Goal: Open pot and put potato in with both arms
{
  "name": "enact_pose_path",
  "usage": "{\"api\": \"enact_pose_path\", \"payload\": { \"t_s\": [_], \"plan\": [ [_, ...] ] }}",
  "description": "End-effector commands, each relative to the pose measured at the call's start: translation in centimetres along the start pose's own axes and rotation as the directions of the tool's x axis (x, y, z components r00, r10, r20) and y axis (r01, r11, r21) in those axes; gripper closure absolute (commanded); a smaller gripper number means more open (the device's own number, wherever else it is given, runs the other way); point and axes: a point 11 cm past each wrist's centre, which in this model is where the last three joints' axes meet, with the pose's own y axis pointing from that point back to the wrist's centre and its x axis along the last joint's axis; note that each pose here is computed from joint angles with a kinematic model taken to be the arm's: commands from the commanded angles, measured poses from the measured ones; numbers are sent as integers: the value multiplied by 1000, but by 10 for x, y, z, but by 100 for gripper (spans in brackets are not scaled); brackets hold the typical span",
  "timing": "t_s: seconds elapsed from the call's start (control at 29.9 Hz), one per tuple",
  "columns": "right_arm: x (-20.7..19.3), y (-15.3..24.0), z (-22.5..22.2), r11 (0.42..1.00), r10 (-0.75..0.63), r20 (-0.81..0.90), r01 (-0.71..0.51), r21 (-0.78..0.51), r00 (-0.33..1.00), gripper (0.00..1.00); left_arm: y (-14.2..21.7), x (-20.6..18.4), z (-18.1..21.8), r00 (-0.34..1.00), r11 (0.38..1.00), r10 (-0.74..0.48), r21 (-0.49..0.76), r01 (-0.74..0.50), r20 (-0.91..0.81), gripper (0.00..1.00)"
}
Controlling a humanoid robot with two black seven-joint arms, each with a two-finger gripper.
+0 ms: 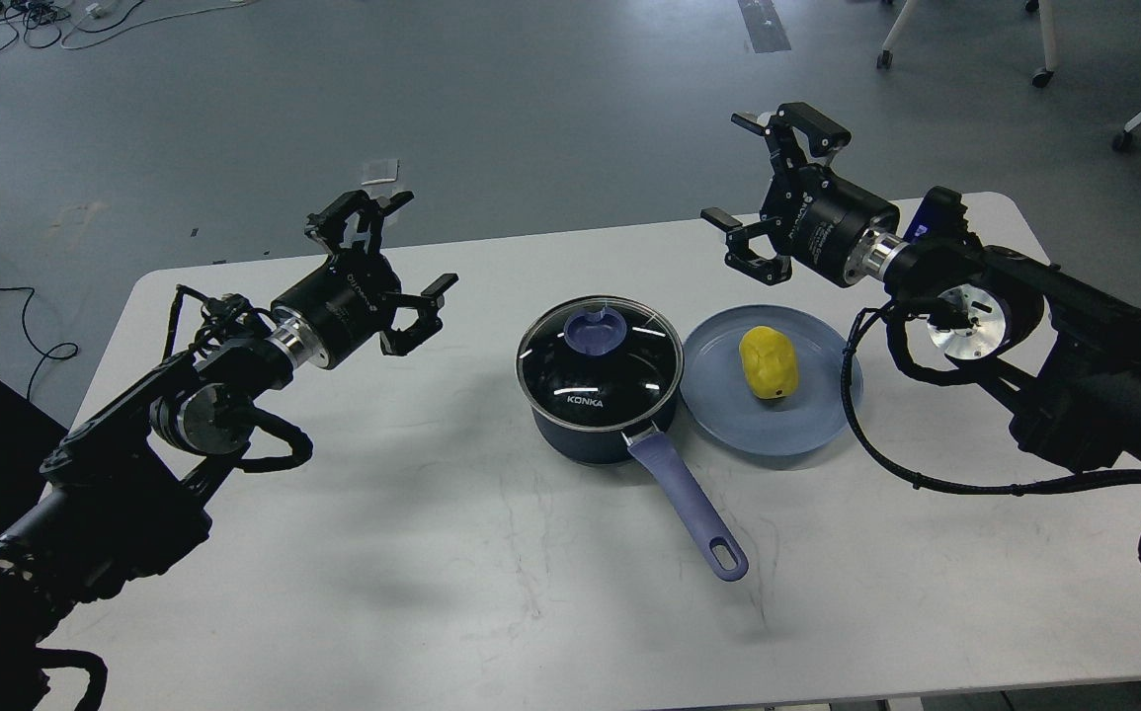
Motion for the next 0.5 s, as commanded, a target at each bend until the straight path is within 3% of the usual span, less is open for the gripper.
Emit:
{"api": "enact_pose_path", "payload": {
  "t_s": [0.0,0.47],
  "plan": [
    [-1,0,1,1000,-6,-5,6,-6,1000,0,-1,-1,0,1000,1000,0,-5,0,-2,2],
    [3,-4,-9,1000,27,-23,-26,8,999,0,-5,-4,-2,1000,1000,5,-6,-5,-10,2]
  ]
}}
